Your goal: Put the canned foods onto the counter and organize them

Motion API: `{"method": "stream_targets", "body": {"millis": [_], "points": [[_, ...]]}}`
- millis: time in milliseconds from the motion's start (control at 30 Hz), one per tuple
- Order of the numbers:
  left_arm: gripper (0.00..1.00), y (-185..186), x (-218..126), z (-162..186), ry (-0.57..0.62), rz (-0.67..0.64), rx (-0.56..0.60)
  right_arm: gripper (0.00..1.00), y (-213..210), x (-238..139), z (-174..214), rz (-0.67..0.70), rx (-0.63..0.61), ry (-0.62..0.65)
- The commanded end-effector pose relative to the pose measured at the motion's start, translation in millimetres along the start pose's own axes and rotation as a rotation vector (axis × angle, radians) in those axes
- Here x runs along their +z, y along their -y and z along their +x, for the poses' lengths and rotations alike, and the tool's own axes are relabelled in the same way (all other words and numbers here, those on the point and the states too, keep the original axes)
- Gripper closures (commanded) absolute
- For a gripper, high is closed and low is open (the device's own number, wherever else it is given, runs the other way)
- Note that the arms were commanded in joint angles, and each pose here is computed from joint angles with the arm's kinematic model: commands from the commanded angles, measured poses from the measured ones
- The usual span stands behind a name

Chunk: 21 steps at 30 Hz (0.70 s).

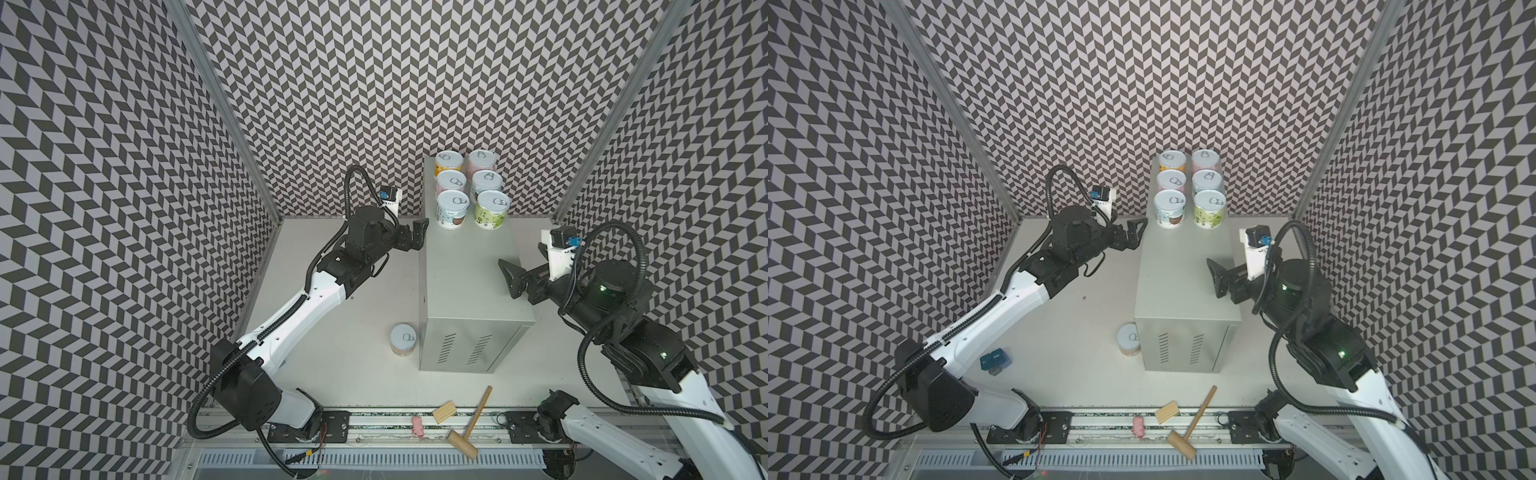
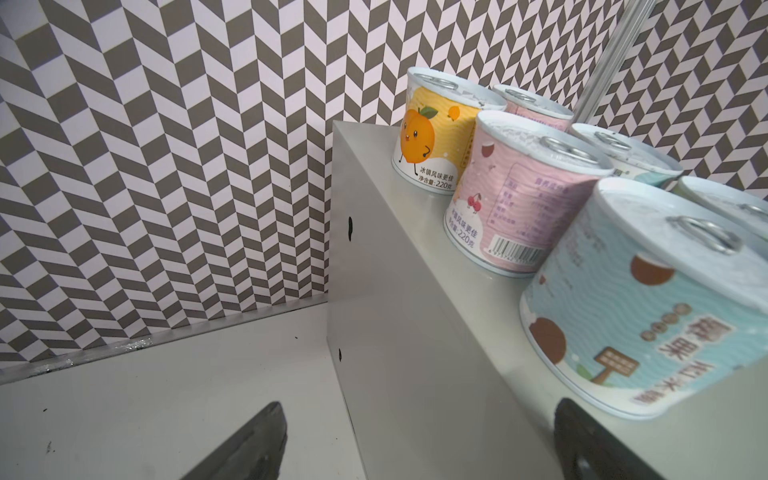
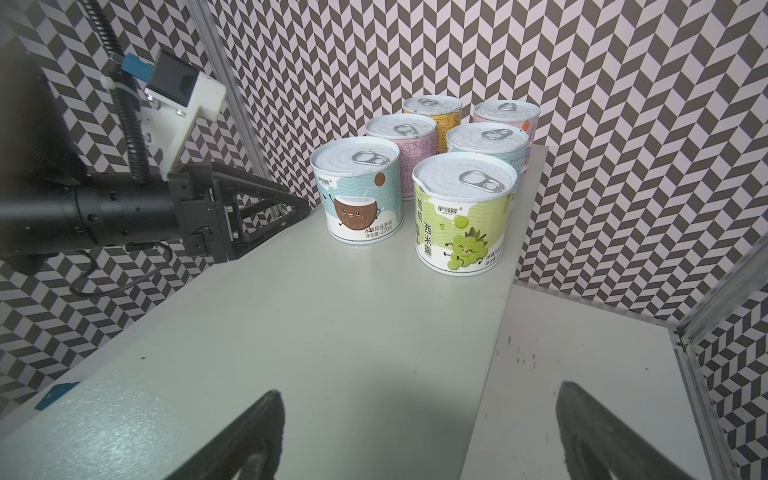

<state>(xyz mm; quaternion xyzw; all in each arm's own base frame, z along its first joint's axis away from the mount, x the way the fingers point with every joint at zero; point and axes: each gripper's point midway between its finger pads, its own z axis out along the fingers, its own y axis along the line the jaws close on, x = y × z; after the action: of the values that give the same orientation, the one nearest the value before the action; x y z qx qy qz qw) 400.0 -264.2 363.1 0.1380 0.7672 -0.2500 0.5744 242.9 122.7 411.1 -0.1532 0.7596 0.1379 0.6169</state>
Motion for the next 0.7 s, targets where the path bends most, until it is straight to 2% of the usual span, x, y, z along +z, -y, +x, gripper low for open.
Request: {"method": "stream_targets", "body": {"millis": [0,333,667], "points": [[0.0,-12.7,15.2,37.1,-0.126,-0.028,0.002,0.01,0.5,-8.9,-20.3,-0.004,0.014,0.078],[0.0,-7.4,35.4,45.1,-0.165,0.031,0.006,0.01,1.0,-8.5,-16.3,-0.001,0.014,0.077],[0.0,2.3,34.8,46.9,-0.17,0.083,0.012,0.01,0.4,-7.5,-11.9,-0.006,0.017,0.071]]}}
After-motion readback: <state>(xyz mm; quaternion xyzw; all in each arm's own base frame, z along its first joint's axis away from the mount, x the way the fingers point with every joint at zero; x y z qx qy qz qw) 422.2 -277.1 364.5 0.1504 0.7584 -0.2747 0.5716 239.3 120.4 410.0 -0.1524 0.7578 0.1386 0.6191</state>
